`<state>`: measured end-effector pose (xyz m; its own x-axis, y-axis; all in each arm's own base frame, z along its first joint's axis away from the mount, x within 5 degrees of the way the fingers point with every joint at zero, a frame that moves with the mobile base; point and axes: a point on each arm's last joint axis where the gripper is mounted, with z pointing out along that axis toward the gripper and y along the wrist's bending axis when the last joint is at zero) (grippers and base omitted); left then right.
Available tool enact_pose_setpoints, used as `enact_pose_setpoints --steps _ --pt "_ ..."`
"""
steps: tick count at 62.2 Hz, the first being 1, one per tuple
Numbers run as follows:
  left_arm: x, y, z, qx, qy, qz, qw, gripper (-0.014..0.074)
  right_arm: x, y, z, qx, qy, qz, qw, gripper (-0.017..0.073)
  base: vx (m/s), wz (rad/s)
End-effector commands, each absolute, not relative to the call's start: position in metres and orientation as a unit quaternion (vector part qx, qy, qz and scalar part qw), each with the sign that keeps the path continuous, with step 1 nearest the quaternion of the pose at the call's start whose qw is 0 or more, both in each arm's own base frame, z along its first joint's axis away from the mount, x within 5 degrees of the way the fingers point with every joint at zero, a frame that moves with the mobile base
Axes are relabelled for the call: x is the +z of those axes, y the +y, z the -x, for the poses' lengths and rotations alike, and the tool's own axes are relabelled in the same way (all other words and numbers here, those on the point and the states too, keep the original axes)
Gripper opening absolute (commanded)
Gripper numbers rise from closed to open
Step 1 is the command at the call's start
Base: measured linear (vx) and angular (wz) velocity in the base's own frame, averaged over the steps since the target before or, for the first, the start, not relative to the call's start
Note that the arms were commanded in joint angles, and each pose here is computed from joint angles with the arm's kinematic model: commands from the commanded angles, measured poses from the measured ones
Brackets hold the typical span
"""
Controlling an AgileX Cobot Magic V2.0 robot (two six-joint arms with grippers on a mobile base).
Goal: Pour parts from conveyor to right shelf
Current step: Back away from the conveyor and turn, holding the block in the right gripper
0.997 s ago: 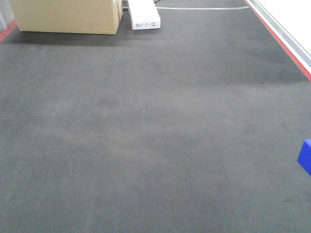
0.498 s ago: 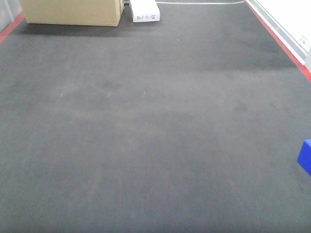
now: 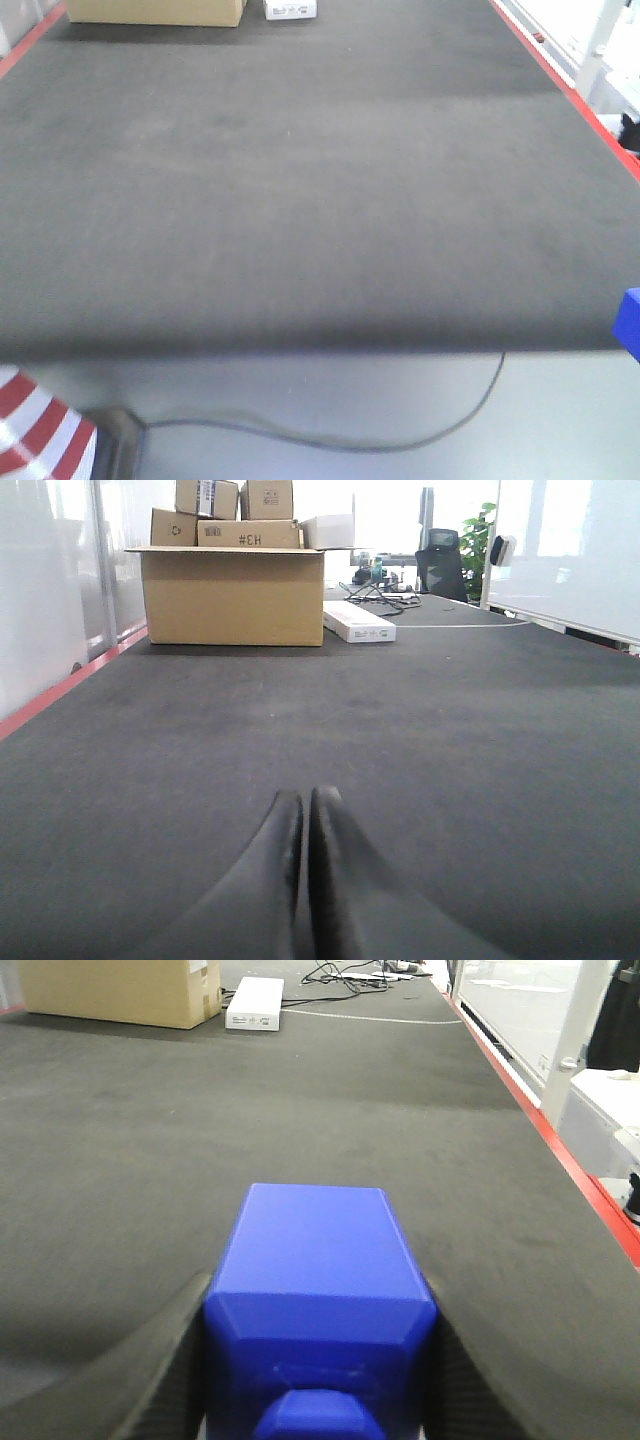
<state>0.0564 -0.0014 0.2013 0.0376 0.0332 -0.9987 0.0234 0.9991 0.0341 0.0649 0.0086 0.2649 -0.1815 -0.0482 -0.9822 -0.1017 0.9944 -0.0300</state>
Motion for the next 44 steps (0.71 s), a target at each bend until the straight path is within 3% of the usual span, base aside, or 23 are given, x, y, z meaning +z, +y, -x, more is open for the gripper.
enact_pose_setpoints --steps 1,44 --pt "0.1984 -0.0014 -0.0564 0.0 0.674 -0.017 0.738 -0.0006 0.2792 0.0068 -0.066 0.013 0.74 0.041 0.671 -0.0006 -0.43 -0.01" --pt "0.1984 -0.0014 -0.0564 0.0 0.674 -0.017 0.738 -0.0006 0.2791 0.0069 -0.066 0.013 0.741 0.041 0.67 -0.0006 -0.37 0.06"
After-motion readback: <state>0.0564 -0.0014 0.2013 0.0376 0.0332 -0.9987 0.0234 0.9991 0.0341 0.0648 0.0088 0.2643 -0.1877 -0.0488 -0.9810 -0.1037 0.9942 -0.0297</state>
